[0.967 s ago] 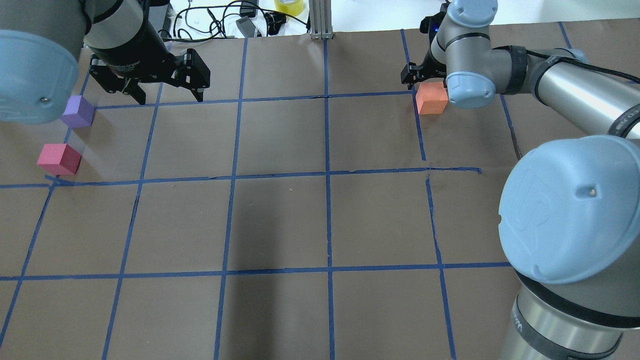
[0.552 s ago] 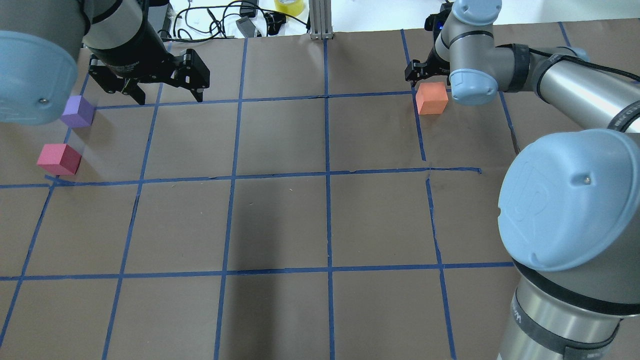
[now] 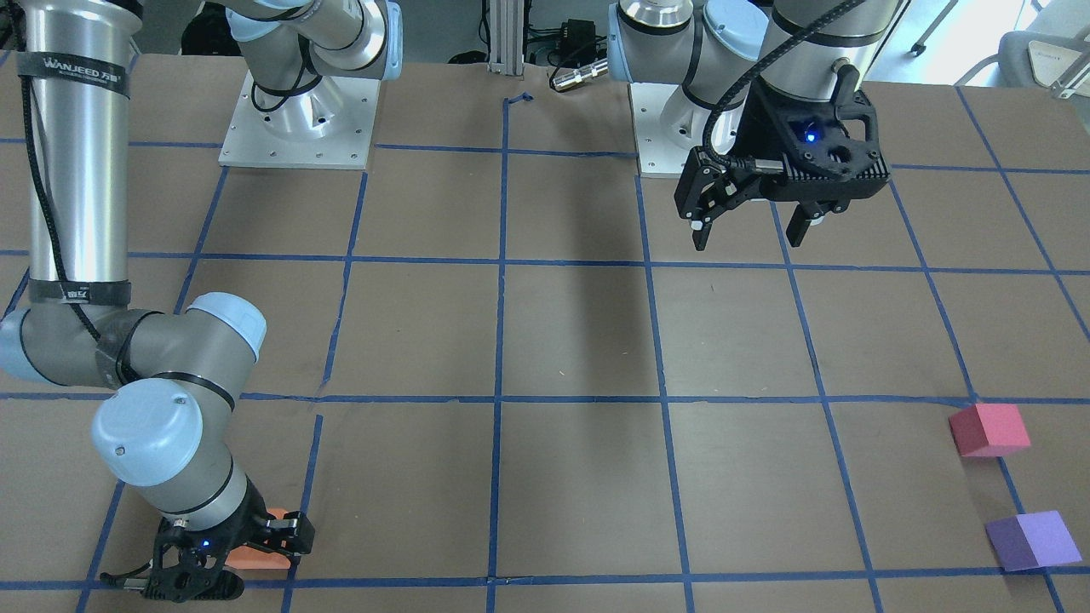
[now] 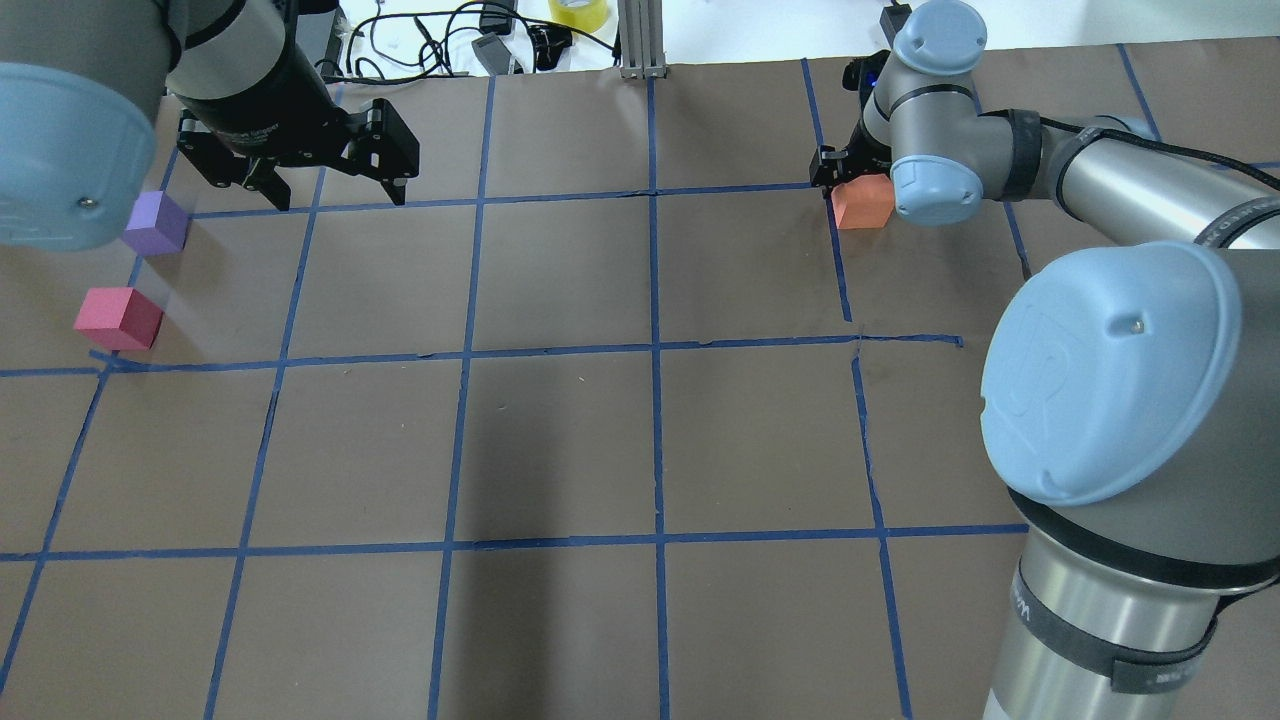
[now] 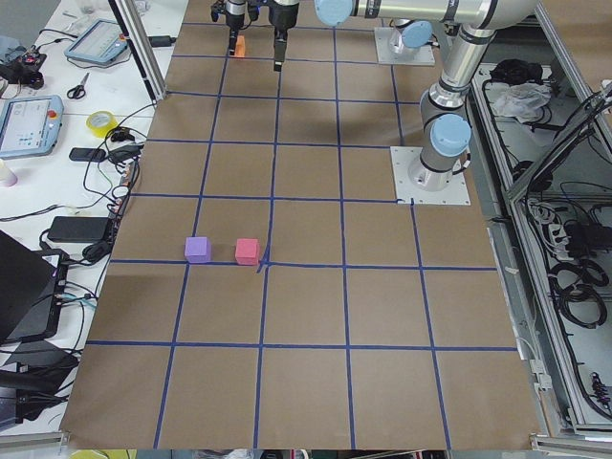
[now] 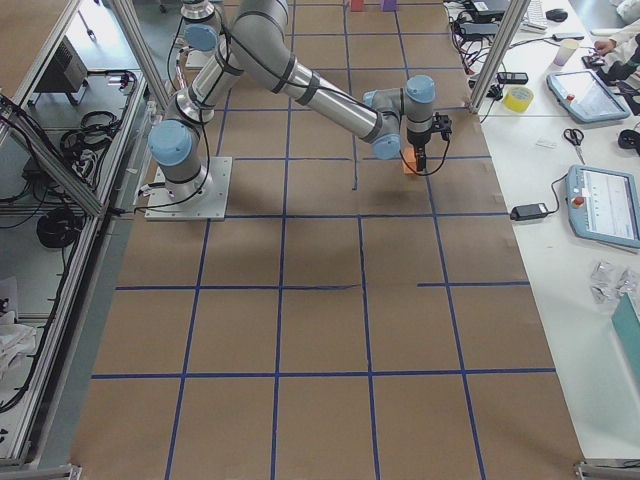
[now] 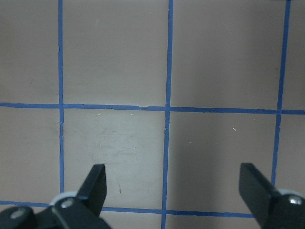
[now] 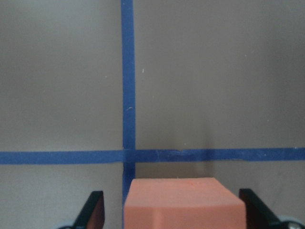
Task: Arrange blocks in a line
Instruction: 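Carry the orange cube with the right gripper toward the table center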
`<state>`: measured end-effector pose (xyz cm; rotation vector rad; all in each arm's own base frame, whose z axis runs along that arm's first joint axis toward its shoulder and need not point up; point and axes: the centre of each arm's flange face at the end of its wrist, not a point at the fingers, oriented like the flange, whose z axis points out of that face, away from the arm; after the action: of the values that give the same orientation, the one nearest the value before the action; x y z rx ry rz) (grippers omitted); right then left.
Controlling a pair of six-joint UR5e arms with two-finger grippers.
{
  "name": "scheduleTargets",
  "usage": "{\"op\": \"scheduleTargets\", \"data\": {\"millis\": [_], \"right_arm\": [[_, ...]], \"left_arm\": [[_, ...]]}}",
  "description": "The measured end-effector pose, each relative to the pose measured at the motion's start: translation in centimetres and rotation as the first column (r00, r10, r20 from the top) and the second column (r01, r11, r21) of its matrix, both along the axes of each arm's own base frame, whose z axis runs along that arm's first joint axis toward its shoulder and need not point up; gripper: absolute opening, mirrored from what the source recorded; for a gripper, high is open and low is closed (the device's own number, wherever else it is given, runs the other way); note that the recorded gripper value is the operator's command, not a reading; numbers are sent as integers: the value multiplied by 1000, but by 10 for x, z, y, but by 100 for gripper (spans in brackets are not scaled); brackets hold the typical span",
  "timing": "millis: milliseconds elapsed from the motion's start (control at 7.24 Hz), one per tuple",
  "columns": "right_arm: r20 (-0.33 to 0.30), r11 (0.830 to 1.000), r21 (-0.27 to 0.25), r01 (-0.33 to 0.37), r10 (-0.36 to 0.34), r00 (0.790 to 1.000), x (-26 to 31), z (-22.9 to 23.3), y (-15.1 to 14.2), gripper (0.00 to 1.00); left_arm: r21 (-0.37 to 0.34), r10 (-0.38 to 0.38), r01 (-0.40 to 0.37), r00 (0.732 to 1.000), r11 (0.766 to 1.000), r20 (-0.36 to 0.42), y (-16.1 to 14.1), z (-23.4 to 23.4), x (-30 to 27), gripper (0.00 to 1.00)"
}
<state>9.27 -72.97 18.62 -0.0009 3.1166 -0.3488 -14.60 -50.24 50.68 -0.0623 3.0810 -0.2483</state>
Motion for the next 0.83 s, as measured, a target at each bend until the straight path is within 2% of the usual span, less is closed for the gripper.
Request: {"op": "scheduleTargets", "data": {"millis": [276,552,691,829], "right_arm": [[8,999,-12,31,-30,1000,6,17,-3,0],[30,998,-2,59,-58,998,51,62,2,0],[59,997,5,82,-82,995,90,76,10,0],[125,992,14,125,-125,984,134,85,18,0]], "left_arm": [[0,0,0,1000,1000,0,0,0,0,100],[1,1,-1,1000,1000,0,0,0,0,100],[1,2,-2,1000,1000,0,0,0,0,100],[1,2,-2,1000,1000,0,0,0,0,100]]}}
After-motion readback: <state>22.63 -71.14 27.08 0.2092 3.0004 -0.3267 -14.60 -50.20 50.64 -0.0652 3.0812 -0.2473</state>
